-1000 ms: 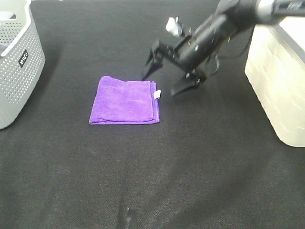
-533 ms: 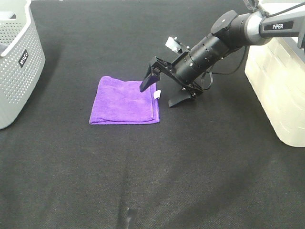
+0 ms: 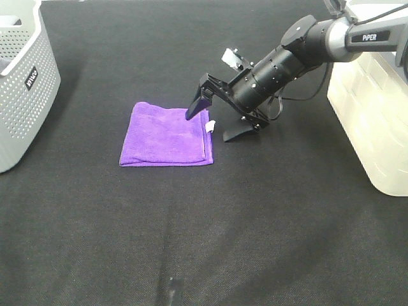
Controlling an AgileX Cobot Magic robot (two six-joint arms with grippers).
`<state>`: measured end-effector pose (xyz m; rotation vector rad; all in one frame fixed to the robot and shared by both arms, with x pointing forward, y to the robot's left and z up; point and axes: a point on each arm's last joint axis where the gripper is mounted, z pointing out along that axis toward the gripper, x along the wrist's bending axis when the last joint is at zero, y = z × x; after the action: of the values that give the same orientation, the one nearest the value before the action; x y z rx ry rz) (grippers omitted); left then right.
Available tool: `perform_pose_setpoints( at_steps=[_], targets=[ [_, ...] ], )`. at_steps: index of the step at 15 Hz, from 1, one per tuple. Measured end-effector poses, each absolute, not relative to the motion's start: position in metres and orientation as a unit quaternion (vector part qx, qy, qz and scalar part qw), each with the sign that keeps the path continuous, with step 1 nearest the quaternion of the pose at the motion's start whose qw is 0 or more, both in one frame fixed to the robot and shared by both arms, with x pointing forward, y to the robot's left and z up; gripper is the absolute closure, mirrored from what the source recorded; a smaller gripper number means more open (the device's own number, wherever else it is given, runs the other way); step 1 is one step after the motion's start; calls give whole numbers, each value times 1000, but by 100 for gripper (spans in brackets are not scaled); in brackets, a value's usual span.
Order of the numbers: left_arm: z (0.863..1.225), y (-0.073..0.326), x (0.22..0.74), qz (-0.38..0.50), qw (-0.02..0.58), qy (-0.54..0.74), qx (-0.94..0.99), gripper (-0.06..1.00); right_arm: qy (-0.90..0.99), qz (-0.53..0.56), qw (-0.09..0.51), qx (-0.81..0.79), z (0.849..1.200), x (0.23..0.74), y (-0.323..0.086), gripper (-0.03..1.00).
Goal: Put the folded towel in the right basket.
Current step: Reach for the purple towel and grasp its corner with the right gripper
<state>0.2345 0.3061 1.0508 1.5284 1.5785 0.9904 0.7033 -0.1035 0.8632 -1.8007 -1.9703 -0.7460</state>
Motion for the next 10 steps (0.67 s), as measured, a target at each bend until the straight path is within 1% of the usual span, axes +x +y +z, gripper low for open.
perform_pose_setpoints(
  at_steps=[1,3,4,5,7,8,9,10],
  targets=[
    [1051,306,234,384,358,612,592,-4,-699,-272,177,-638,860,703,-94,3],
    [1051,306,234,384,358,612,592,-4,-700,-296,157,-630,854,696,-59,7],
    [1051,306,234,384,358,612,592,-4,-703,-309,141,-625,852,692,-42,11],
    [1051,306,234,384,358,612,592,-4,-709,-317,125,-617,850,687,-27,17],
    [1051,306,234,384,358,612,592,-4,-719,-324,102,-606,846,682,-13,38],
    [1051,306,234,384,358,612,592,-4,-720,-323,96,-607,842,682,-13,51],
    [1051,306,234,384,358,612,592,-4,-719,-323,93,-608,841,683,-13,66],
    [1051,306,234,384,358,612,592,-4,-719,-323,93,-608,841,683,-13,84]
  ],
)
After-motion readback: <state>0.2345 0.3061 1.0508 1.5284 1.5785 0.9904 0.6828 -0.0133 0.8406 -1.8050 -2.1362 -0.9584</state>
